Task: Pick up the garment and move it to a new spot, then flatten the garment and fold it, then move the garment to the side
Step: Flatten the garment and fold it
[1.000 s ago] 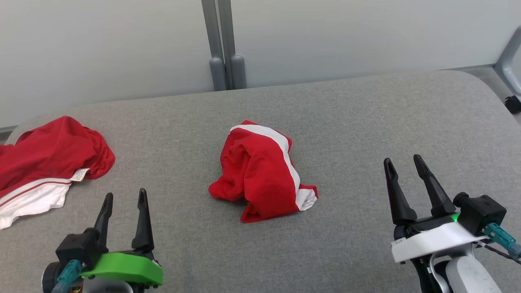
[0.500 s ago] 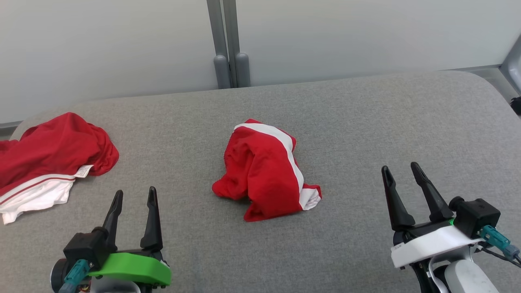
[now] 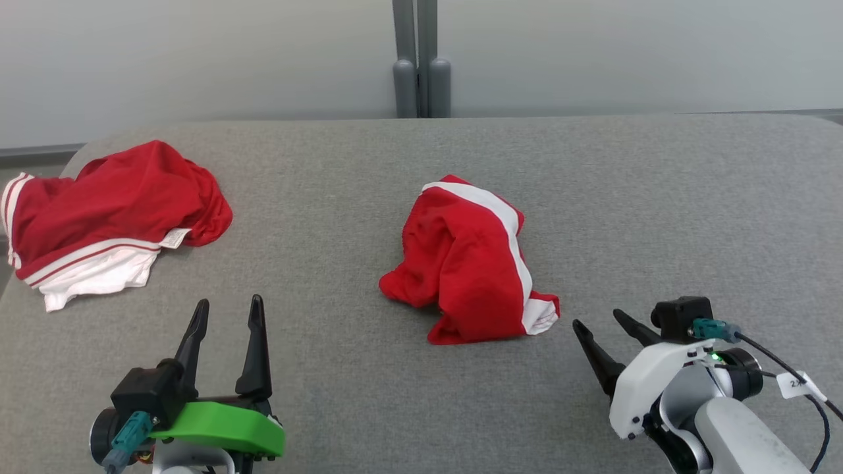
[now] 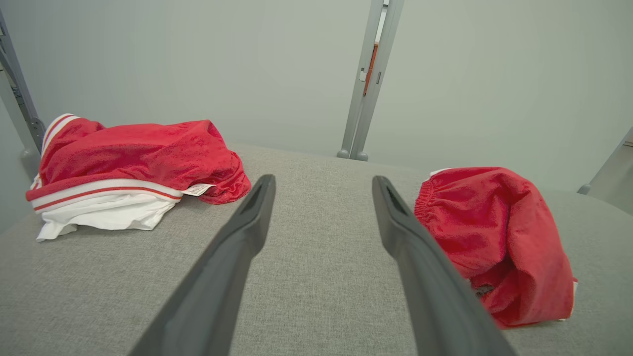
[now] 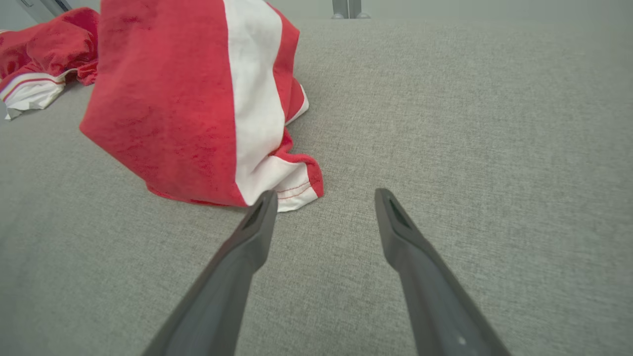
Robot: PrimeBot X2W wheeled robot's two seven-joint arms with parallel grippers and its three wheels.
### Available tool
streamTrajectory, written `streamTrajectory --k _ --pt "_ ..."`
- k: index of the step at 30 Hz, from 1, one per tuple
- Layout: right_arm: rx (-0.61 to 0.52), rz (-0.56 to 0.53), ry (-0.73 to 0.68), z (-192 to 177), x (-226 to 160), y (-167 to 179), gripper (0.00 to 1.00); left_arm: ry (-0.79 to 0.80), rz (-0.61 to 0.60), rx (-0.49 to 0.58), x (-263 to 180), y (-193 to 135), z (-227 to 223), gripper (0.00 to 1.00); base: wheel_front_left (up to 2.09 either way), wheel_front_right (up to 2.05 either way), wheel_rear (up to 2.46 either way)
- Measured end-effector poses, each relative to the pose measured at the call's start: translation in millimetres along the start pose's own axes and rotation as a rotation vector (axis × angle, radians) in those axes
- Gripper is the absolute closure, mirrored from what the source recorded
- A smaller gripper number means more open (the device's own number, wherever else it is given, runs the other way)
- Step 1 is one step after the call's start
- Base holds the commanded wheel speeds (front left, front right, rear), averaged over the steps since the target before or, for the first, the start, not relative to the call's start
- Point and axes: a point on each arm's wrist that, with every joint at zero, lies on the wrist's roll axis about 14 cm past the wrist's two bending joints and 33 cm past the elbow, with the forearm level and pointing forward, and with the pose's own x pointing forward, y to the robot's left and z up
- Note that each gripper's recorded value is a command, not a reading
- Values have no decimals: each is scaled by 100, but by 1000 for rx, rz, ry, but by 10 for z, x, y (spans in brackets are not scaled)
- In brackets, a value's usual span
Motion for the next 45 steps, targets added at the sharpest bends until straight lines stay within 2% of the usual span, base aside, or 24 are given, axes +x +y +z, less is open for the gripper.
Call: streamTrajectory --k 4,11,12,13,14,19,22,31,35,40,41,42,43,45 --pt "-18 9 125 -151 267 -4 0 17 45 1 -34 147 -35 0 0 0 0" --pt "-45 65 216 -325 579 162 0 44 110 13 -88 364 -103 0 0 0 0" --pt "-46 70 231 -369 597 176 37 48 116 14 -96 386 -115 0 0 0 0" --pt "-43 76 250 -427 612 194 64 51 123 16 -103 407 -124 0 0 0 0" --pt "-44 82 261 -466 624 212 100 56 130 17 -113 428 -136 0 0 0 0" --pt "-44 90 233 -441 635 240 100 73 133 21 -130 452 -176 0 0 0 0" --pt "-50 65 208 -405 561 132 100 74 116 17 -111 401 -180 0 0 0 0" --pt "-172 -154 127 9 60 -825 100 82 24 8 -2 111 -201 0 0 0 0" --pt "-211 -214 127 105 -83 -1088 100 104 -9 5 56 9 -262 0 0 0 0" --pt "-224 -271 132 135 -56 -1355 100 125 -17 8 147 -1 -327 0 0 0 0" --pt "-220 -284 141 105 -44 -1403 73 132 -14 10 159 13 -345 0 0 0 0" --pt "-206 -293 146 66 -30 -1433 11 137 -11 12 163 24 -361 0 0 0 0" --pt "-192 -296 148 33 -12 -1436 0 141 -9 13 162 33 -371 0 0 0 0" --pt "-153 -293 127 9 44 -1387 0 144 -3 16 155 58 -378 0 0 0 0"
